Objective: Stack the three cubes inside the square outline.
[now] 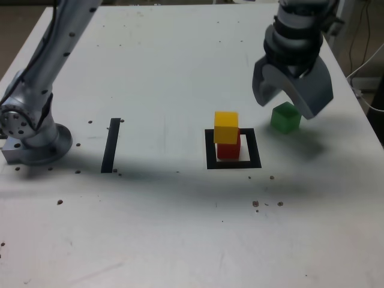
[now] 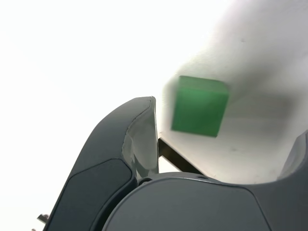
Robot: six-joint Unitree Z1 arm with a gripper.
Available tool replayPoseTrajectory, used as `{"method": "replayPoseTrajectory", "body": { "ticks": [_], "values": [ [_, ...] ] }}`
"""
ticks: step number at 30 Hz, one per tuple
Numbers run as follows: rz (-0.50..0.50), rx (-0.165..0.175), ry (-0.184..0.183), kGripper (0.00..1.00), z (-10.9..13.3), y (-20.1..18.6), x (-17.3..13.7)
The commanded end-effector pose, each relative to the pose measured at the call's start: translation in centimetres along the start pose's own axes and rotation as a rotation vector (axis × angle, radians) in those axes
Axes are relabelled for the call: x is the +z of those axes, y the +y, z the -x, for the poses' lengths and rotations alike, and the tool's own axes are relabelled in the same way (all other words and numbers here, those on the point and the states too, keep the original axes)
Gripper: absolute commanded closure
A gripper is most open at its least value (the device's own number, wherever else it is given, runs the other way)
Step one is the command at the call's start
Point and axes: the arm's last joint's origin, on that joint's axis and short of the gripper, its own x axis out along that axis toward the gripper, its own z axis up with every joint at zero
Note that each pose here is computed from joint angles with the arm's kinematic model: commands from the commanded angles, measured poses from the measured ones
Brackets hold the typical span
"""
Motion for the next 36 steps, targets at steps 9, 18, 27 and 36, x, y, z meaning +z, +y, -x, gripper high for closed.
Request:
{"method": "replayPoseTrajectory", "body": {
  "ticks": [9, 18, 27, 36],
  "values": [
    [-0.008, -0.016, 0.003, 0.17, -2.3, 0.2, 0.9],
    [0.000, -0.007, -0.030, 0.47, -2.6, 0.3, 1.2],
    [0.012, 0.003, -0.108, 0.83, -2.4, 0.5, 1.7],
    [0.037, -0.004, -0.108, 0.98, -2.8, 0.5, 1.7]
  ]
}}
